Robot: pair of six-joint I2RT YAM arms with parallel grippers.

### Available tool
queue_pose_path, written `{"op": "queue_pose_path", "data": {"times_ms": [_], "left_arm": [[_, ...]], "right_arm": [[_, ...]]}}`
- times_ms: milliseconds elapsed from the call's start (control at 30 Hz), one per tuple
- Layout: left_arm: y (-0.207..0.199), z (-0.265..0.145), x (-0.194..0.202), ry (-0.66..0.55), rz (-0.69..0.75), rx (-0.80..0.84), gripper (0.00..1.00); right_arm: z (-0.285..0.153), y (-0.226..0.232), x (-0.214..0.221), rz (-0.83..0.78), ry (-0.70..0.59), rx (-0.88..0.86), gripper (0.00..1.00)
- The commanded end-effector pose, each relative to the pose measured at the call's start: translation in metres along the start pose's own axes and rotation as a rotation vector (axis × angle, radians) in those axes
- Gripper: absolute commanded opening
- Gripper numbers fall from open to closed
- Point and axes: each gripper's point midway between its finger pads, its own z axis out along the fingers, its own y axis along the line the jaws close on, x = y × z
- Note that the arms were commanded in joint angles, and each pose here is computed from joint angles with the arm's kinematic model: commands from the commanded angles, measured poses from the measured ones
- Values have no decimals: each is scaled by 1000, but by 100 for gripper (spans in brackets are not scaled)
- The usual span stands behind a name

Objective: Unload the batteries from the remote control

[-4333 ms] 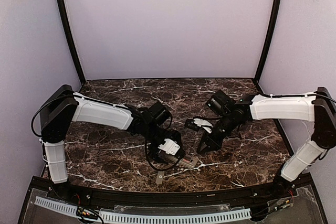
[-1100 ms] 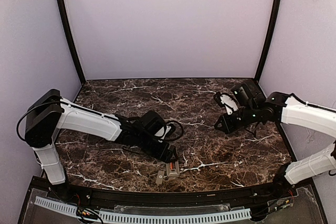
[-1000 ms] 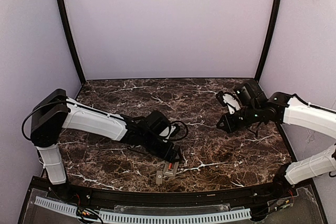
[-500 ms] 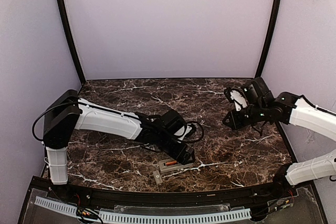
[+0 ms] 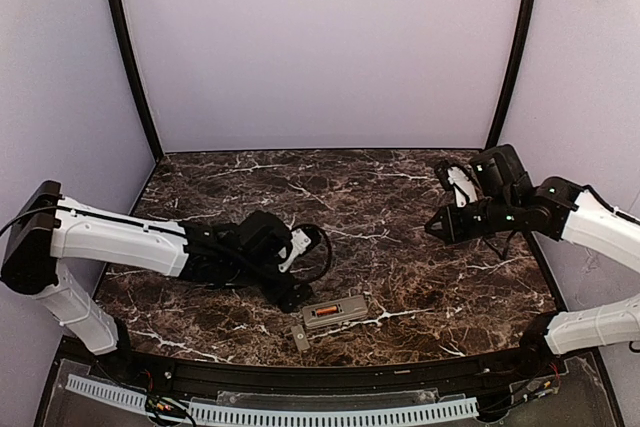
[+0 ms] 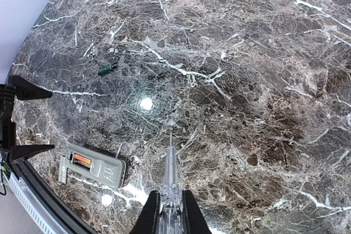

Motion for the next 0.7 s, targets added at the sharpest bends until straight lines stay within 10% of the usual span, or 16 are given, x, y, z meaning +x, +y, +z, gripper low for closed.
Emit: {"op": "queue_pose_path", "data": {"times_ms": [0,167,667], "left_arm": [[-19,-9,42,-121,73,154,98],[-37,-23,39,-317,83,280,99],[-63,14,39,-283,194,336,87]], "right_arm": [[-2,7,-11,9,-25,-24,0],[4,6,-10,16,-6,-16,0],[4,2,-5,13,3,4,0]]}}
